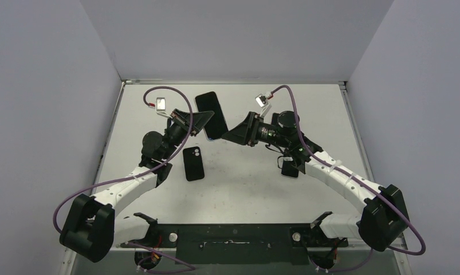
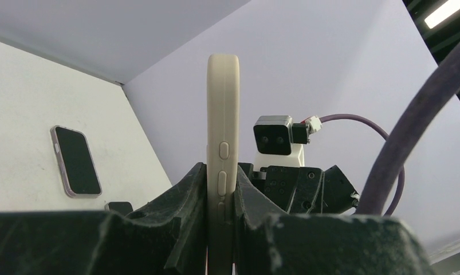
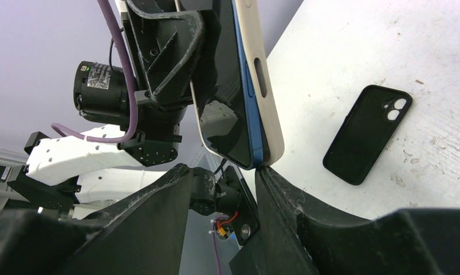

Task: Take the phone out of the phone case
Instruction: Remove the phone case from the phone.

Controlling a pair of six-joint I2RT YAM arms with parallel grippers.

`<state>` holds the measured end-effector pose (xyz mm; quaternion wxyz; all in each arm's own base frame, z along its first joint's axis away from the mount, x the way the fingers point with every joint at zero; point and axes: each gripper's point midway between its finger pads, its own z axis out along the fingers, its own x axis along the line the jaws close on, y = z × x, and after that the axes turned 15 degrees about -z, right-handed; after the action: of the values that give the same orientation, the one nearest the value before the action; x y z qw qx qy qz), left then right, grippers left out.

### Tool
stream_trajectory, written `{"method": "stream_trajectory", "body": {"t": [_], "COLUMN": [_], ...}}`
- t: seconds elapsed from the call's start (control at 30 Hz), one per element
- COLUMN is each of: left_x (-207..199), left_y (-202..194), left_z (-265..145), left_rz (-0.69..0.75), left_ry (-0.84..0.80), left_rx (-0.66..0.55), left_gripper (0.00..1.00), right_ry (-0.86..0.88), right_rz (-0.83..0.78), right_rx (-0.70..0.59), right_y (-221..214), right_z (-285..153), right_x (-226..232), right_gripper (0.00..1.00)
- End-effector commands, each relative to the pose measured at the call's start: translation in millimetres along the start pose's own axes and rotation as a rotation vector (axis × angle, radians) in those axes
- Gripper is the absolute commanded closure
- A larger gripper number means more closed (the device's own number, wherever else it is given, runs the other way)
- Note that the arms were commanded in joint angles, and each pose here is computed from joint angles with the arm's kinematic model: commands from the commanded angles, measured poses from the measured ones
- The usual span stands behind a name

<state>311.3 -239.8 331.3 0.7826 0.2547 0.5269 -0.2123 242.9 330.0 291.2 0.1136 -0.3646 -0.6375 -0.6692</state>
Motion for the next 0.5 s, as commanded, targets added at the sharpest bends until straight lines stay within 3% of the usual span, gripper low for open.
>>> {"method": "stream_trajectory", "body": {"t": [0.0, 0.47], "left_x": [-55.6, -48.4], "left_y": [-37.9, -59.6], "left_z": [-6.9, -10.6], "left_rz": [-0.087, -0.128], "left_ry": [-0.194, -0.174], "left_rx": [0.136, 0.217], "left_gripper": [1.0, 1.0], "right_ry": [0.03, 0.167], "right_rz": [-0.065, -0.17], "right_rx": [-0.102, -0.189], "right_y": [26.5, 58.1], "right_z": [8.8, 7.3], "right_x": [2.8, 35.0], "right_gripper": [0.55, 0.58]}}
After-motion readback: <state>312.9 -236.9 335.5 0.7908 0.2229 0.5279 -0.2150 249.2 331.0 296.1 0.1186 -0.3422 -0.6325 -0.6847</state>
